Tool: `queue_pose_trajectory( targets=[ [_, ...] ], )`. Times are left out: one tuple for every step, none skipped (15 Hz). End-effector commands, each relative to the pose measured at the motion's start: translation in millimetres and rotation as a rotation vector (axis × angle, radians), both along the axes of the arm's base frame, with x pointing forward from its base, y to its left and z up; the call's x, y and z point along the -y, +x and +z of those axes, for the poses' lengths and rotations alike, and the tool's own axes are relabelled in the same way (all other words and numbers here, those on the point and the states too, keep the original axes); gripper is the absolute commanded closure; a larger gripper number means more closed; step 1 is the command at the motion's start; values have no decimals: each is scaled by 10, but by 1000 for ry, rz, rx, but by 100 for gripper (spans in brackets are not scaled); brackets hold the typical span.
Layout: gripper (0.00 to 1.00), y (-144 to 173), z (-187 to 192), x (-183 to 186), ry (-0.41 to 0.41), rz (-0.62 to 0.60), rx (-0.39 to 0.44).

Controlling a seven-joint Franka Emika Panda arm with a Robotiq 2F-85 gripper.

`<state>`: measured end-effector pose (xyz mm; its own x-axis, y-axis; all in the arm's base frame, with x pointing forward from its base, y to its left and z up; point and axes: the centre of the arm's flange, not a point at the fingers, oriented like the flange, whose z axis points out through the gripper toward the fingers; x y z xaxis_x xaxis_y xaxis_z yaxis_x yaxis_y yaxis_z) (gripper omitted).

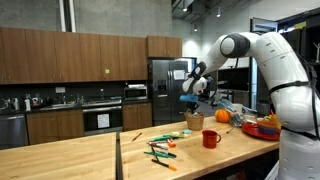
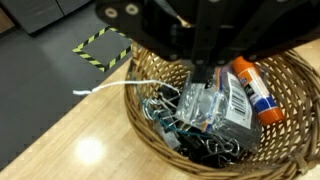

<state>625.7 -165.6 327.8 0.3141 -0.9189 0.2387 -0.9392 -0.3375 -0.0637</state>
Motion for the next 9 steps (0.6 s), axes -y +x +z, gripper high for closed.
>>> queue_pose_trajectory(
  targets=[
    [100, -136, 339, -99, -9, 9, 63],
    [100, -150, 427, -119, -14, 14, 81],
    [100, -155, 492, -134, -25, 19, 89],
    [100, -158, 535, -138, -36, 17, 97],
    [74, -157, 529, -121, -48, 7, 95],
    [73, -133, 493, -75, -57, -14, 90],
    [68, -100, 434, -23, -61, -37, 73],
    [63, -76, 384, 17, -60, -57, 56],
    [57, -70, 341, 45, -60, -74, 45]
  ],
)
